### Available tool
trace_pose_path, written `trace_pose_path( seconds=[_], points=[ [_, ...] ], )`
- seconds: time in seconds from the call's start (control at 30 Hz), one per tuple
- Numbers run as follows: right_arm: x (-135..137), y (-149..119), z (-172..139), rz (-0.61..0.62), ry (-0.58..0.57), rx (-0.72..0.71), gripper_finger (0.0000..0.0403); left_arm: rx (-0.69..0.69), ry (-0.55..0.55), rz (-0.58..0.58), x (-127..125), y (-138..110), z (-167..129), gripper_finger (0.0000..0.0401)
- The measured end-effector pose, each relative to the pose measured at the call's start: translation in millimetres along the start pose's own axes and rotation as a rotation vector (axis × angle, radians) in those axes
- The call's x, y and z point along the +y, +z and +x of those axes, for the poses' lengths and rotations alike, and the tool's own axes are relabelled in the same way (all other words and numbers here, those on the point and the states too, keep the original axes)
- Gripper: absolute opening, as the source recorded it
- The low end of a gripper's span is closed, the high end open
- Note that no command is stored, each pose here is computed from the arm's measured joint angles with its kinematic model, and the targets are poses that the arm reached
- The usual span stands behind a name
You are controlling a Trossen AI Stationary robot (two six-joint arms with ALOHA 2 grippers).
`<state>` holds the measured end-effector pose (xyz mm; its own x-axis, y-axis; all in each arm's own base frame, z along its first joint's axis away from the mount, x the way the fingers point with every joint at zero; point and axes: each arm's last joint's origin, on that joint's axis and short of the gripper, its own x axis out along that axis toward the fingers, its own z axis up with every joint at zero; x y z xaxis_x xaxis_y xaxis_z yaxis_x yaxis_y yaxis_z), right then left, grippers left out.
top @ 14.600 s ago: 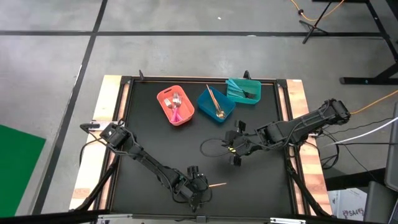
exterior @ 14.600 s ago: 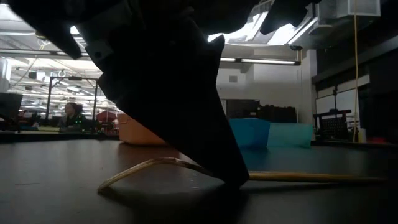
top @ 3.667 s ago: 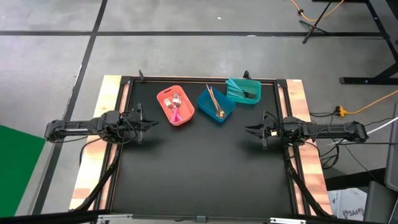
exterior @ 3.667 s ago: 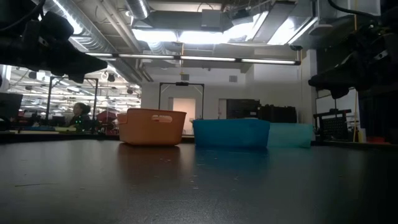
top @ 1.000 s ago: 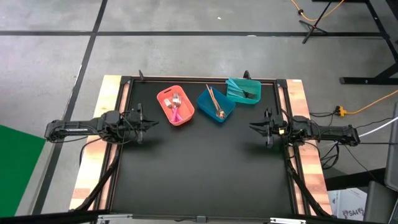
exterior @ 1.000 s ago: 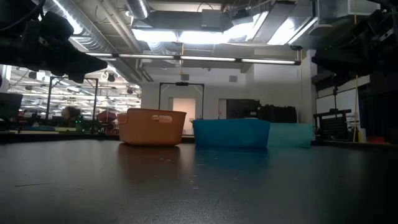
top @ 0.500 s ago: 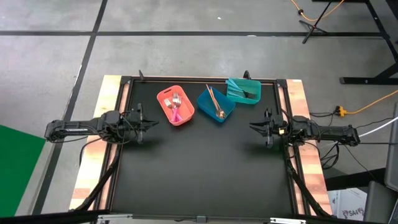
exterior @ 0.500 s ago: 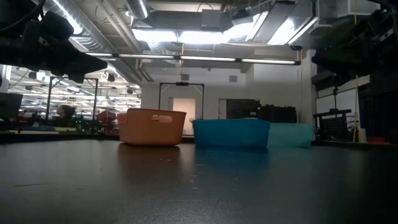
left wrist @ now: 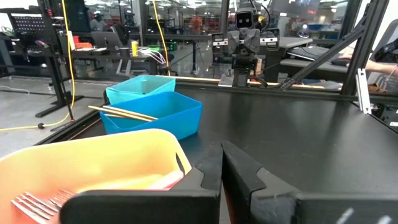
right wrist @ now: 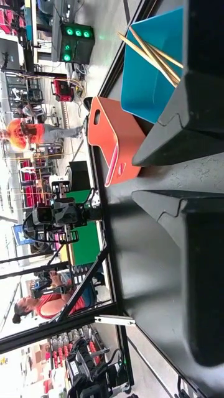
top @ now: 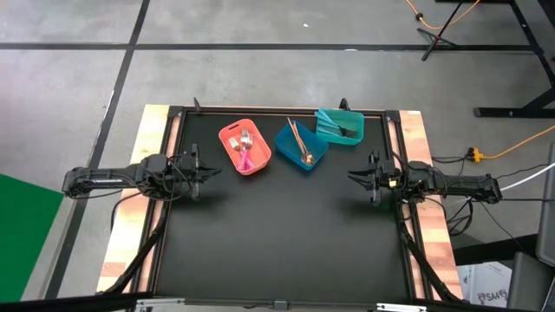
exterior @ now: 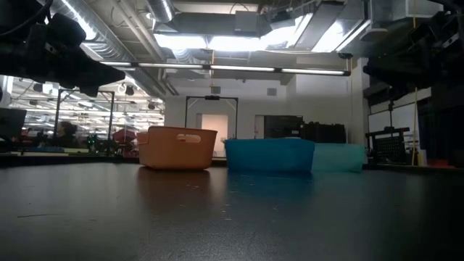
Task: Sort silverware by color (type)
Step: Return to Home Position
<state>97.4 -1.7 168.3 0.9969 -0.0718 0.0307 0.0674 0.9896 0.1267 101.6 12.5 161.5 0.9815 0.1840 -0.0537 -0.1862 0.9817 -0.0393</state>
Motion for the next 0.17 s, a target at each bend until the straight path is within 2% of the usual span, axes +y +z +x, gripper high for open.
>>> trace_pose_path(
  seconds=[0.17],
  points=[
    [0.0, 0.0, 0.0, 0.0, 0.001, 0.0, 0.0062, 0.0, 0.0, 0.0, 0.0, 0.0, 0.0, 0.0]
  ],
)
